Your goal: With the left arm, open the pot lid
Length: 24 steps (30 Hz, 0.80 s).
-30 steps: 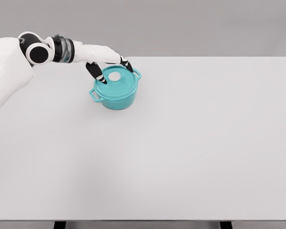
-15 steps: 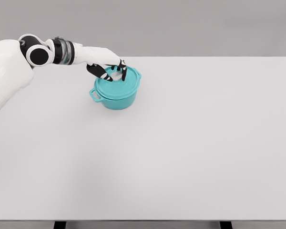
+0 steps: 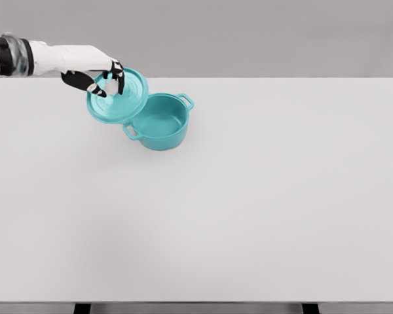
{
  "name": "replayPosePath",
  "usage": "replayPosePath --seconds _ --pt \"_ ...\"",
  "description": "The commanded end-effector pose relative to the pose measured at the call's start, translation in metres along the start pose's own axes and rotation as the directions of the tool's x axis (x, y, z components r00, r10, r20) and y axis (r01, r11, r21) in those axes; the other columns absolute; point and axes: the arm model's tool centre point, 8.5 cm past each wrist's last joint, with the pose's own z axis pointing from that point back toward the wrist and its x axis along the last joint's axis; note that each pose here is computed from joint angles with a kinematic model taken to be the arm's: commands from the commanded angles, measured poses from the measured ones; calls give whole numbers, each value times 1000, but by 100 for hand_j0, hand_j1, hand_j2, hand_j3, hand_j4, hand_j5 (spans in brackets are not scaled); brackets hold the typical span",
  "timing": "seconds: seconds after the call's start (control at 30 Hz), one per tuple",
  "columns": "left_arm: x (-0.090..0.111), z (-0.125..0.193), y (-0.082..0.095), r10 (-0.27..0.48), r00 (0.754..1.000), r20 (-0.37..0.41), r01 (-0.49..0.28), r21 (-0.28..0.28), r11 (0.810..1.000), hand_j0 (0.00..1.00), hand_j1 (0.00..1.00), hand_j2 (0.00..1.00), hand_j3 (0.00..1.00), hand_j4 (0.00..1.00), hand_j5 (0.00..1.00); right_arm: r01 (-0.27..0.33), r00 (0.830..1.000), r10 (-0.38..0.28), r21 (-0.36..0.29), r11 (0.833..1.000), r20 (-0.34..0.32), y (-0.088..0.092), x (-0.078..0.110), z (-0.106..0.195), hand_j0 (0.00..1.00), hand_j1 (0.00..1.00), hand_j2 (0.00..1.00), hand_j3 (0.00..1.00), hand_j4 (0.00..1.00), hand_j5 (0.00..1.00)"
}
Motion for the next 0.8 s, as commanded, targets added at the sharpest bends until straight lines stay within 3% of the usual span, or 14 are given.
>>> replayPosePath --seconds 0.0,0.07,0.17,0.2,0.23,0.27,0.5,0.57,0.63,0.67,0.73,0.77 --pt "-20 38 -5 17 997 -72 -17 6 1000 45 45 45 45 45 45 -1 1000 1 0 1000 2 0 1 0 100 100 100 100 100 100" --pt "-35 60 -14 35 992 -125 -35 0 999 45 45 45 45 45 45 0 1000 0 0 1000 0 0 0 0 100 100 100 100 100 100" --pt "-39 61 -23 53 989 -135 -55 -7 998 47 47 47 47 47 47 0 1000 0 0 1000 0 0 0 0 100 100 100 100 100 100" --pt "-37 56 -22 51 991 -127 -52 -8 999 64 64 64 64 64 64 0 1000 0 0 1000 0 0 0 0 100 100 100 100 100 100" --pt "-37 56 -22 51 991 -125 -52 -8 999 95 95 95 95 95 95 0 1000 0 0 1000 0 0 0 0 100 100 100 100 100 100" --pt "-36 55 -21 50 991 -123 -51 -6 999 100 100 100 100 100 100 0 1000 0 0 1000 0 0 0 0 100 100 100 100 100 100" --pt "-28 44 -26 54 994 -90 -55 -8 998 100 100 100 100 100 100 0 1000 0 0 1000 0 0 0 0 100 100 100 100 100 100" --pt "-1 34 -26 61 998 21 -61 18 998 100 100 100 100 100 100 0 1000 0 0 1000 0 0 0 0 100 100 100 100 100 100" --pt "23 78 -7 51 994 101 -61 95 994 100 100 100 100 100 100 0 1000 0 0 1000 0 0 0 0 100 100 100 100 100 100" --pt "47 93 5 10 987 160 -31 127 991 100 100 100 100 100 100 0 1000 0 0 1000 0 0 0 0 100 100 100 100 100 100" --pt "65 113 -2 13 979 204 -45 155 987 100 100 100 100 100 100 0 1000 0 0 1000 0 0 0 0 100 100 100 100 100 100" --pt "64 117 -10 32 978 208 -68 172 983 100 100 100 100 100 100 0 1000 0 0 1000 0 0 0 0 100 100 100 100 100 100"
